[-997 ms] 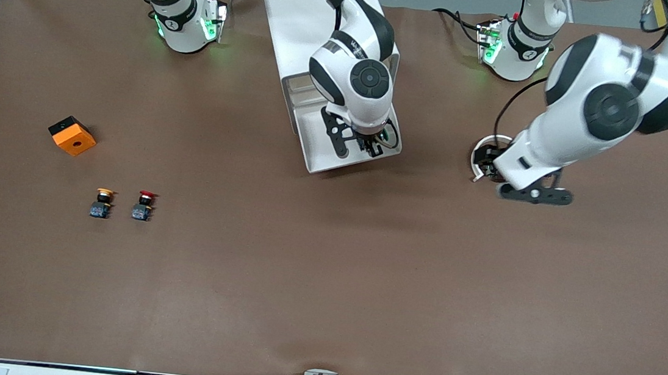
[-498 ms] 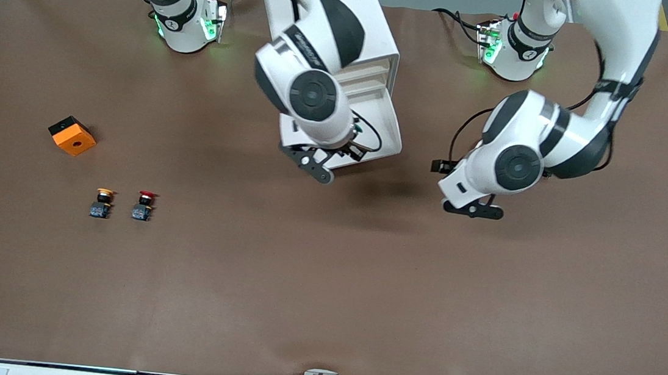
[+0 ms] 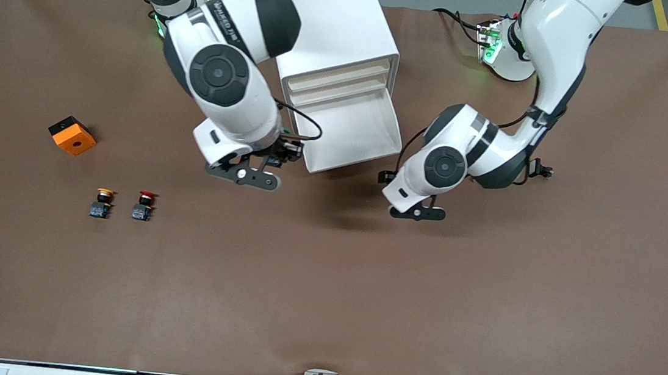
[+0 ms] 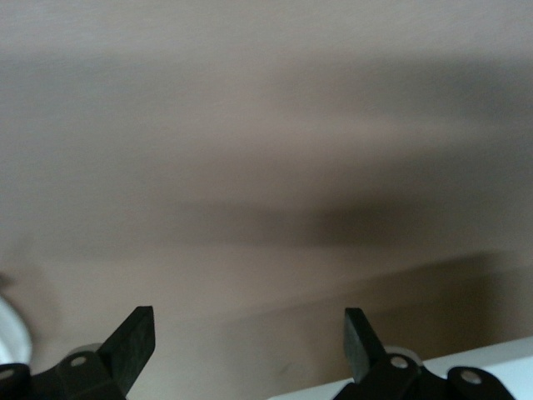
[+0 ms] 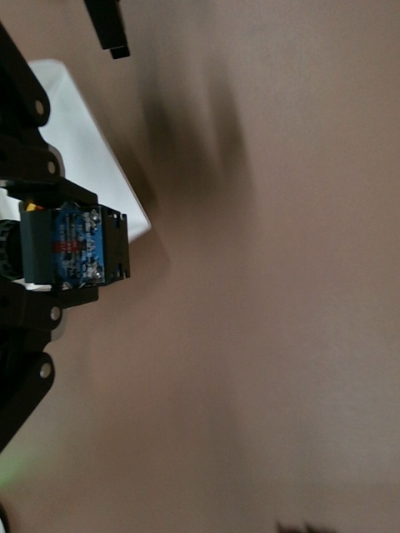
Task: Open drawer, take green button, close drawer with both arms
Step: 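Push the drawer shut with the left gripper while the right gripper carries the button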
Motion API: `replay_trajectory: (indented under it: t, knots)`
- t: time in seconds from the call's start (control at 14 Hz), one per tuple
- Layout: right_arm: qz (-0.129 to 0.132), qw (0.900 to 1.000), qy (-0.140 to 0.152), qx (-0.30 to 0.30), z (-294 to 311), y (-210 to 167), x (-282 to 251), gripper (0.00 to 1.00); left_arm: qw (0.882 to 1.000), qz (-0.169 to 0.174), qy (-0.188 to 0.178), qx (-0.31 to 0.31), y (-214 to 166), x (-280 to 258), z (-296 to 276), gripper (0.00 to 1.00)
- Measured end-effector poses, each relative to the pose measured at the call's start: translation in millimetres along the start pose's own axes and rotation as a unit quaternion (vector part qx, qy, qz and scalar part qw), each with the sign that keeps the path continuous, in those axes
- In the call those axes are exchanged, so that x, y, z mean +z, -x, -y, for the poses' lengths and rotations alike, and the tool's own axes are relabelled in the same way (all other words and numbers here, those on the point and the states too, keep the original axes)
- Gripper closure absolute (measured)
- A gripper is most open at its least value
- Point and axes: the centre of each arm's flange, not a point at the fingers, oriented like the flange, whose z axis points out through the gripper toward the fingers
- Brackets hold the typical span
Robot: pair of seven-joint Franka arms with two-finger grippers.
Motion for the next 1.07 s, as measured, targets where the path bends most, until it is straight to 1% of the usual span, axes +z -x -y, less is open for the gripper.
replay_trajectory:
  t: [0.21,0.43,0.57,0.78,0.93,1.07]
  knots:
    - [-0.008,0.999,-0.003,-0.036,-45.3,-21.5,-6.5,0.59,1.0,-0.013,0.016,-0.01,-2.9,12.7,-22.2,0.0]
    - [-0.032,0.997,-0.019,-0.069,-93.0,-26.2,-1.8,0.59,0.999,-0.013,0.02,-0.024,0.5,32.4,-37.0,0.0]
    - [-0.039,0.995,-0.023,-0.084,-134.3,-24.4,14.8,0.59,0.999,-0.009,0.017,-0.039,8.9,44.0,-49.9,0.0]
    - [-0.052,0.994,-0.029,-0.091,-191.0,-21.4,58.8,0.59,0.998,-0.007,0.013,-0.06,20.8,49.5,-64.4,0.0]
    - [-0.05,0.994,-0.028,-0.092,-213.6,-17.4,85.5,0.59,0.998,-0.006,0.01,-0.068,31.1,53.0,-75.4,0.0]
    - [-0.05,0.994,-0.027,-0.089,-223.7,-16.5,96.0,0.59,0.997,-0.003,0.005,-0.07,41.9,57.7,-85.3,0.0]
